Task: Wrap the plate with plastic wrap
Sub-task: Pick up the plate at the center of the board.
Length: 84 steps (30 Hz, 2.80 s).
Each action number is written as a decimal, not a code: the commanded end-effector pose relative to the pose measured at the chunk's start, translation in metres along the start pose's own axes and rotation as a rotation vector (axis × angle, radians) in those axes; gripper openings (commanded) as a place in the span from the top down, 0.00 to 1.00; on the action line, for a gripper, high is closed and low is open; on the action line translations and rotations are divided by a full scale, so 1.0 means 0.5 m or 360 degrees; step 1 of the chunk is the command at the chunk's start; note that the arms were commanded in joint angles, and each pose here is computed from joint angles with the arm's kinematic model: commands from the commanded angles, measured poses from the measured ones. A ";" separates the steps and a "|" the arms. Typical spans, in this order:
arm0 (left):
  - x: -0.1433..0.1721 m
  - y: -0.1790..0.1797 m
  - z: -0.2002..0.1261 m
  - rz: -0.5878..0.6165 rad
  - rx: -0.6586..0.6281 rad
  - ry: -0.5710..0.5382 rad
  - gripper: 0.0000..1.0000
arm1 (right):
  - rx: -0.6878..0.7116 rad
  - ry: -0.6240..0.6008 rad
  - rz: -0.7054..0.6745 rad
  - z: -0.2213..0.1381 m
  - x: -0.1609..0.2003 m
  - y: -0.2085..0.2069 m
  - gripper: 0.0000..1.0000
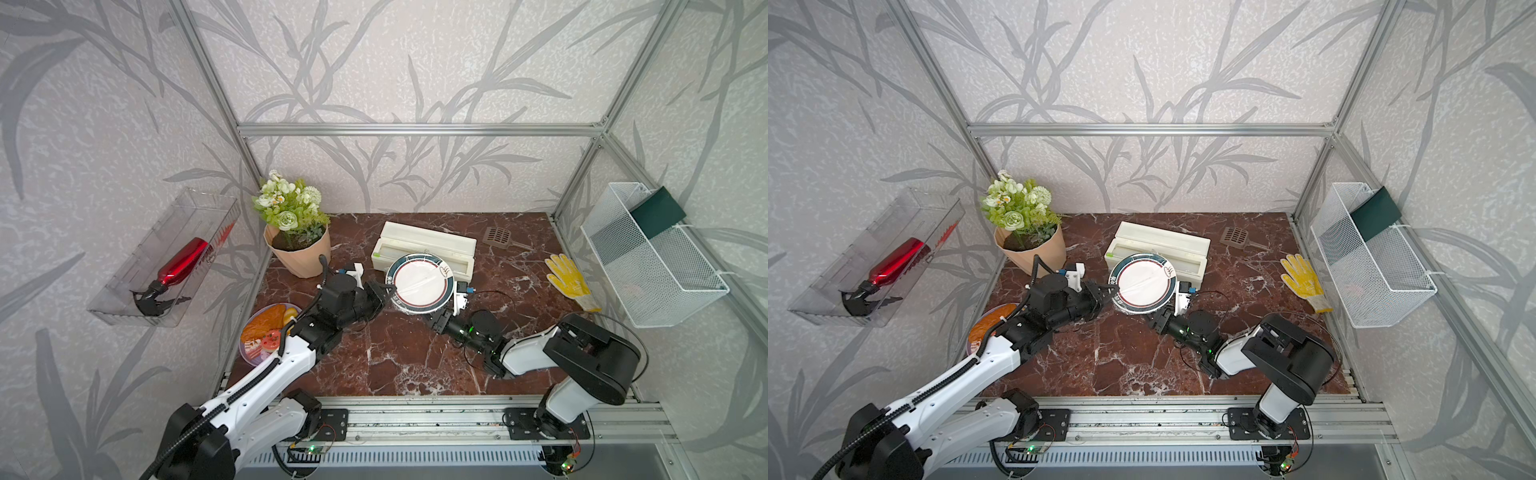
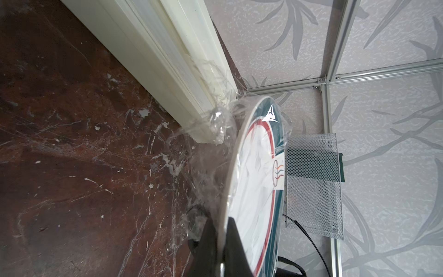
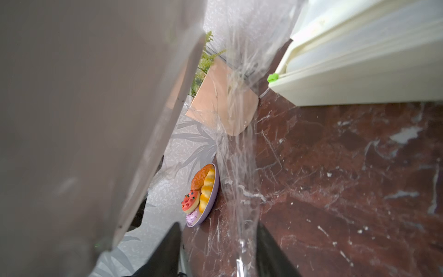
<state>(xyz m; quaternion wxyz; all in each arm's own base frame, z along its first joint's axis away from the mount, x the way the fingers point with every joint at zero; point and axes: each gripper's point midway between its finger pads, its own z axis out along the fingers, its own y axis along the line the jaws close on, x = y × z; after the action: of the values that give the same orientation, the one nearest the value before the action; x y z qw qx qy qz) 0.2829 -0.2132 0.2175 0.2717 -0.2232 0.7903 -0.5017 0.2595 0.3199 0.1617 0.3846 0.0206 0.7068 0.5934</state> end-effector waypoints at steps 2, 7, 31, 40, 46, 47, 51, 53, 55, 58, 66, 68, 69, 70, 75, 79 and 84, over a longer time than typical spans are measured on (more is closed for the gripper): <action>-0.026 -0.048 -0.013 0.0025 0.0126 -0.0095 1.00 | -0.0087 0.0011 0.0000 0.006 0.003 0.021 0.87; -0.034 -0.053 -0.017 0.0050 0.0126 -0.0118 1.00 | -0.0027 0.0049 0.0015 -0.010 0.023 -0.006 1.00; -0.057 0.025 -0.031 0.0206 -0.0105 -0.0257 1.00 | -0.0191 0.0119 0.0043 -0.076 0.044 0.065 1.00; -0.047 0.066 -0.027 0.0252 -0.0218 -0.0218 1.00 | -0.0234 0.0117 0.0031 -0.094 0.043 0.083 0.89; -0.018 0.132 -0.011 0.0199 -0.0306 -0.0134 1.00 | -0.0172 0.0139 0.0004 -0.128 0.055 0.062 0.78; -0.014 0.144 -0.007 0.0185 -0.0317 -0.0120 1.00 | -0.0144 0.0144 -0.0005 -0.136 0.058 0.055 0.77; 0.005 0.186 0.001 0.0135 -0.0366 -0.0074 1.00 | -0.0032 0.0178 -0.0122 -0.158 0.057 0.048 0.73; 0.012 0.204 0.003 0.0112 -0.0391 -0.0055 1.00 | 0.0123 0.0291 -0.0257 -0.171 0.061 0.041 0.70; 0.015 0.223 0.004 0.0077 -0.0427 -0.0057 1.00 | 0.0241 0.0340 -0.0421 -0.189 0.048 0.044 0.68; 0.008 0.241 0.007 0.0054 -0.0457 -0.0092 1.00 | 0.0278 0.0248 -0.0534 -0.211 0.019 0.049 0.64; -0.028 0.298 0.024 0.0013 -0.0593 -0.0150 1.00 | 0.0363 0.0411 -0.0661 -0.202 0.039 0.031 0.62; -0.029 0.319 0.032 0.0009 -0.0628 -0.0136 1.00 | 0.0367 0.0442 -0.0685 -0.190 0.042 0.030 0.62; -0.025 0.327 0.036 0.0008 -0.0640 -0.0117 1.00 | 0.0374 0.0459 -0.0706 -0.185 0.044 0.028 0.62; -0.020 0.334 0.041 0.0011 -0.0656 -0.0082 1.00 | 0.0395 0.0482 -0.0729 -0.179 0.045 0.023 0.62; 0.012 0.381 0.044 -0.0002 -0.0774 0.0053 0.86 | 0.0602 0.0640 -0.0808 -0.155 0.048 -0.013 0.61; 0.026 0.404 0.012 0.0018 -0.0869 0.0074 0.73 | 0.0696 0.0863 -0.0823 -0.131 0.070 -0.028 0.60; 0.008 0.358 -0.046 0.0153 -0.0896 0.0008 0.55 | 0.0784 0.0895 -0.0529 -0.102 0.090 -0.040 0.60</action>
<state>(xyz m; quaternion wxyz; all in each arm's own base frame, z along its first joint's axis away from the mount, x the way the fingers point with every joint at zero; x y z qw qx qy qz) 0.2579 -0.1433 0.0478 0.2030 -0.2648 0.8996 -0.2818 0.2154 0.2927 0.1345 0.3031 -0.1988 0.8762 0.3177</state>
